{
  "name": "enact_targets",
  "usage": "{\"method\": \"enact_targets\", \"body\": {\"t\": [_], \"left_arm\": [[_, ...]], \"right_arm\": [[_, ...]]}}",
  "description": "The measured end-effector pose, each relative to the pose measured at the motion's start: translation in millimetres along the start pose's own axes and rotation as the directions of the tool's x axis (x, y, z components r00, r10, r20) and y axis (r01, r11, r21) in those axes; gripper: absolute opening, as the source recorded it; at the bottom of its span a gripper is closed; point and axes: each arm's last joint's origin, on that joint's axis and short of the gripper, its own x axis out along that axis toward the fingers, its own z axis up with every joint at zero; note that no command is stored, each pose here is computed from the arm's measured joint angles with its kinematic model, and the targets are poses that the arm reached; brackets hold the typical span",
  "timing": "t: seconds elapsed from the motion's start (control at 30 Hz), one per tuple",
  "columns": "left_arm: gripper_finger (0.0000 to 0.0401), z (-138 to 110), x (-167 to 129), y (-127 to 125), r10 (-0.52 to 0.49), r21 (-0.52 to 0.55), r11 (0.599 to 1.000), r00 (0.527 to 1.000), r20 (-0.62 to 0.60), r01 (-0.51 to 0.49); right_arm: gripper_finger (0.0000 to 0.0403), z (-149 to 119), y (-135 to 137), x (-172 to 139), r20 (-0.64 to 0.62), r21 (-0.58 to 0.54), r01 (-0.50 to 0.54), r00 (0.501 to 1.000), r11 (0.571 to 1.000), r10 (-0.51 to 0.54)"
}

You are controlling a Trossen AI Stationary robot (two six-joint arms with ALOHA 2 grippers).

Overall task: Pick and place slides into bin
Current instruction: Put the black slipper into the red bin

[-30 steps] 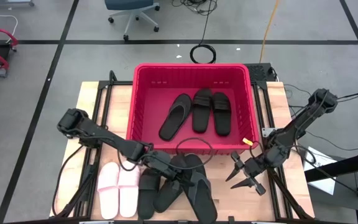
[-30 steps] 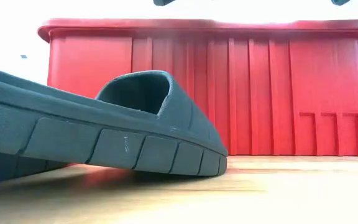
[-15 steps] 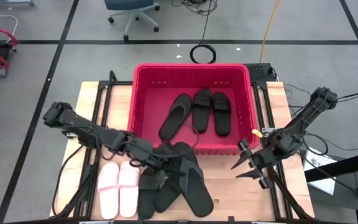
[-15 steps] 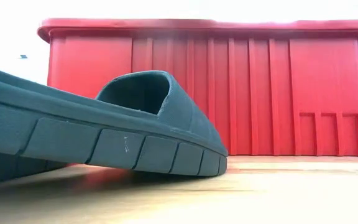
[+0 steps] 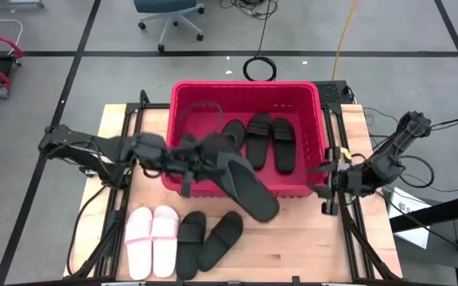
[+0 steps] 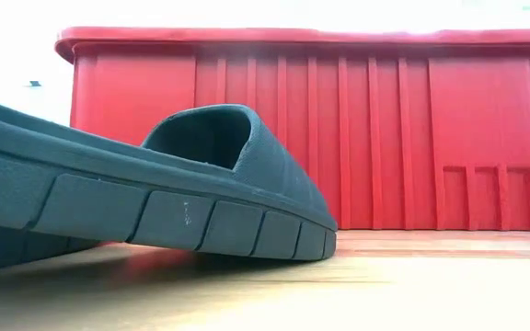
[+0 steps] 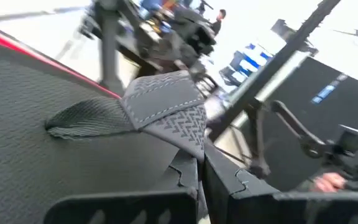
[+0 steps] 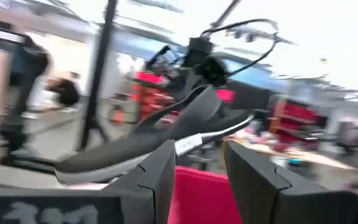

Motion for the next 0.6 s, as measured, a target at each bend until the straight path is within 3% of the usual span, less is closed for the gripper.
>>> {"method": "enact_targets", "body": {"t": [0.17, 0.37, 0.6], "left_arm": [[0.0, 25, -21, 19, 0.083, 0.043, 0.995, 0.994, 0.074, -0.087], [0.0, 48, -48, 51, 0.23, 0.045, 0.971, 0.968, 0.104, -0.236], [0.0, 70, -74, 93, 0.337, 0.044, 0.938, 0.936, 0.096, -0.343]], "right_arm": [[0.013, 11, -18, 2, 0.009, -0.071, 0.133, 0.991, 0.989, -0.133], [0.013, 26, -46, 4, -0.012, -0.05, 0.346, 0.938, 0.937, -0.347], [0.013, 35, -67, 6, 0.004, -0.203, 0.448, 0.89, 0.871, -0.457]]}}
